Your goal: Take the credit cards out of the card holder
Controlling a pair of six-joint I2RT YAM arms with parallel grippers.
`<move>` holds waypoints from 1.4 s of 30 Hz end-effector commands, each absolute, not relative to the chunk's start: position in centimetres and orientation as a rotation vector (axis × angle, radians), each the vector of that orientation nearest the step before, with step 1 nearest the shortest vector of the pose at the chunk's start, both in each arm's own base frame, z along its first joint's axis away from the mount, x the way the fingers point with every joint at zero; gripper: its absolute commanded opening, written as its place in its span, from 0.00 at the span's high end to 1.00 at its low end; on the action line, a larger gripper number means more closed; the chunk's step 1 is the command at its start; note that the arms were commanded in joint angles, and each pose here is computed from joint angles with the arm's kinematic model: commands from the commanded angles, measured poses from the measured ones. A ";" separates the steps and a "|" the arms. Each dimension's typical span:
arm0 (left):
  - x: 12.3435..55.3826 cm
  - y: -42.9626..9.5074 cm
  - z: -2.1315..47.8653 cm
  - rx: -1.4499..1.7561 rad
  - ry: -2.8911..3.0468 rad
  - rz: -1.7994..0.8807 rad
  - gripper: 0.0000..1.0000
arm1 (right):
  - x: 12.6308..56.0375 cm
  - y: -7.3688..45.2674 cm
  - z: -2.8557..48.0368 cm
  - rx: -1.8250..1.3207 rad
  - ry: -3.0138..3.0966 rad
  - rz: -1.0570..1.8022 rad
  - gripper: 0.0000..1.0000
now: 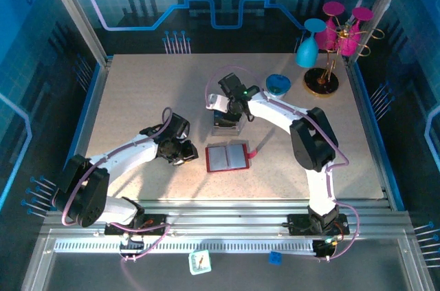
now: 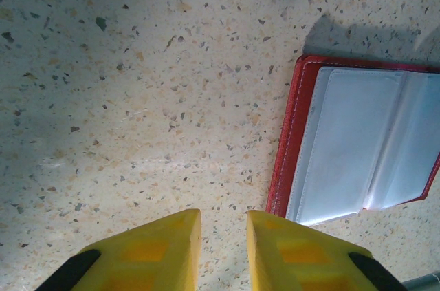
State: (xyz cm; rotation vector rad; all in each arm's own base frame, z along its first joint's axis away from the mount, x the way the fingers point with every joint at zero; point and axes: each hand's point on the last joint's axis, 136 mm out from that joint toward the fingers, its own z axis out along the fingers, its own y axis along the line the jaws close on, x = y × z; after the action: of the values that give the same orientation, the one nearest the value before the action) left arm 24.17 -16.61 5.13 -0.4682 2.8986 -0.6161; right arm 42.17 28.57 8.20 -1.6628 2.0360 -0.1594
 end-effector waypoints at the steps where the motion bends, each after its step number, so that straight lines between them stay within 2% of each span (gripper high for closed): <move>1: 23.9 -16.6 5.4 -0.491 2.905 -0.641 0.75 | 41.3 29.2 6.5 -1.720 2.031 -0.157 0.55; 12: 24.0 -16.8 5.4 -0.492 2.900 -0.653 0.75 | 40.9 29.6 8.8 -1.687 1.999 -0.149 0.55; 20: 24.5 -17.9 5.5 -0.457 2.888 -0.729 0.76 | 37.9 29.4 11.9 -1.565 2.077 -0.029 0.54; 27: 25.1 -19.9 4.9 -0.414 2.901 -0.781 0.80 | 33.9 29.7 13.4 -1.226 2.281 0.297 0.56; 33: 25.2 -21.5 4.2 -0.379 2.922 -0.809 0.86 | 30.9 30.1 13.4 -0.845 2.421 0.613 0.64; 37: 24.8 -21.5 3.3 -0.382 2.952 -0.762 0.90 | 29.3 30.1 12.3 -0.603 2.541 0.773 0.69; 42: 24.4 -21.4 3.0 -0.383 2.965 -0.744 0.94 | 26.5 31.7 9.8 -0.456 2.724 1.035 0.74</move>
State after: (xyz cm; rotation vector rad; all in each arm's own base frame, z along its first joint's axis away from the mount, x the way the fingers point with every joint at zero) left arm 24.03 -20.91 2.66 -0.3760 2.9710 -0.7323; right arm 28.36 29.57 10.29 -0.6114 2.6224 0.7853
